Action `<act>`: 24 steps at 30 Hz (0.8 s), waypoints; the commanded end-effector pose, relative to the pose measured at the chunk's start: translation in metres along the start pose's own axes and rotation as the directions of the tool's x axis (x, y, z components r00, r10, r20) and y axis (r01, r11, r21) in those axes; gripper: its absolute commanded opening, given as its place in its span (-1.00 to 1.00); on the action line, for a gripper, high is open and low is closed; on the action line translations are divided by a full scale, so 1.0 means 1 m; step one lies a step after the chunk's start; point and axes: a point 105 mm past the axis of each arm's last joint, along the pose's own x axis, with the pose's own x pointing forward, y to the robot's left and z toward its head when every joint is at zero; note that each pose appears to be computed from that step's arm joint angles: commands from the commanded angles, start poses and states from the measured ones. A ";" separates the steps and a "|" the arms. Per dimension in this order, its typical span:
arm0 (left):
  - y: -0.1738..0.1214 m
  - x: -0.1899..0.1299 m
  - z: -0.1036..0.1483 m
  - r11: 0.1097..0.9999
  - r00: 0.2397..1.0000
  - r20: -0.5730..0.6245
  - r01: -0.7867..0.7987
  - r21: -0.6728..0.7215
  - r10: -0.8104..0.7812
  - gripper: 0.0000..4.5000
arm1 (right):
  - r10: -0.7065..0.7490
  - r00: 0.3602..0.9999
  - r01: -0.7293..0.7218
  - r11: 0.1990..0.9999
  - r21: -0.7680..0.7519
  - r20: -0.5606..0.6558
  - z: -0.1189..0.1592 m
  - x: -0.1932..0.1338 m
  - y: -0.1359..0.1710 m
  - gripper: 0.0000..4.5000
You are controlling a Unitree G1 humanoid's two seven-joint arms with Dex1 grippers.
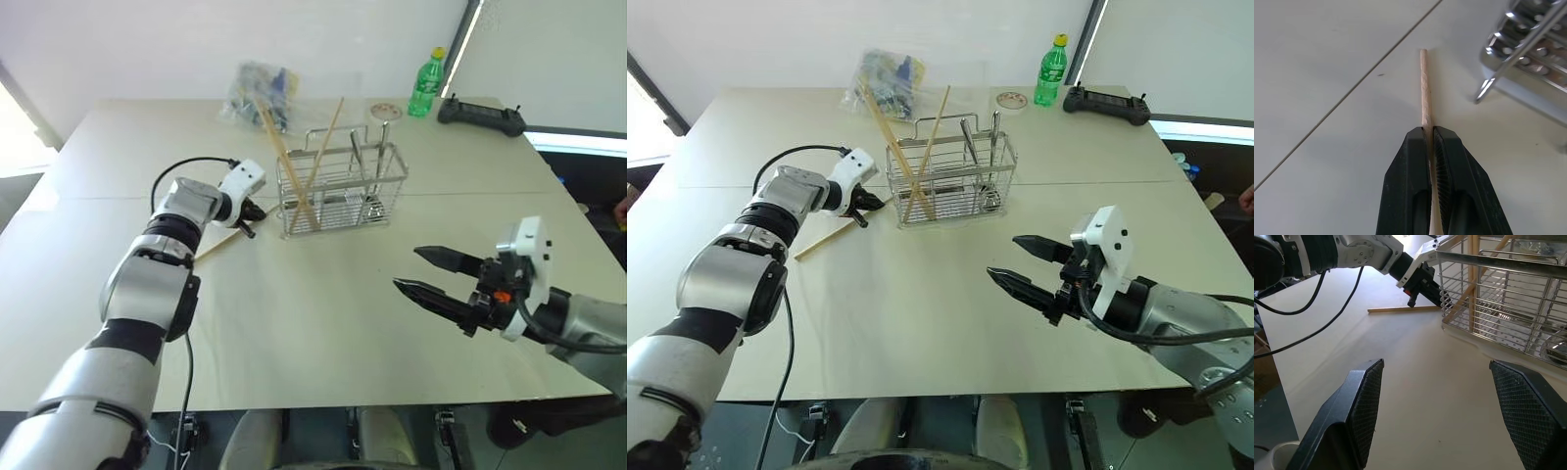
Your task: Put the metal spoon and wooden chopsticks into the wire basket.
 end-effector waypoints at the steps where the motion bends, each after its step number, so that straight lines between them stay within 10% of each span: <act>1: 0.031 -0.022 0.008 0.988 0.989 0.054 -0.132 -0.075 0.136 -0.98 | 0.016 1.000 -0.015 0.999 -0.038 0.024 0.010 -0.001 0.004 0.58; 7: 0.102 -0.091 0.058 0.820 0.748 0.365 -0.418 -0.391 0.555 -0.98 | 0.026 0.999 -0.025 0.999 -0.042 0.020 0.010 -0.001 0.003 0.58; 13: 0.125 -0.161 0.113 0.699 0.404 0.588 -0.225 -0.678 0.701 -0.98 | 0.038 0.999 -0.038 0.999 -0.039 0.020 0.010 0.000 0.003 0.58; 24: 0.050 -0.239 0.209 0.886 0.089 0.888 0.074 -0.458 0.452 -0.98 | 0.054 0.998 -0.053 0.998 -0.031 0.010 0.009 0.000 0.001 0.58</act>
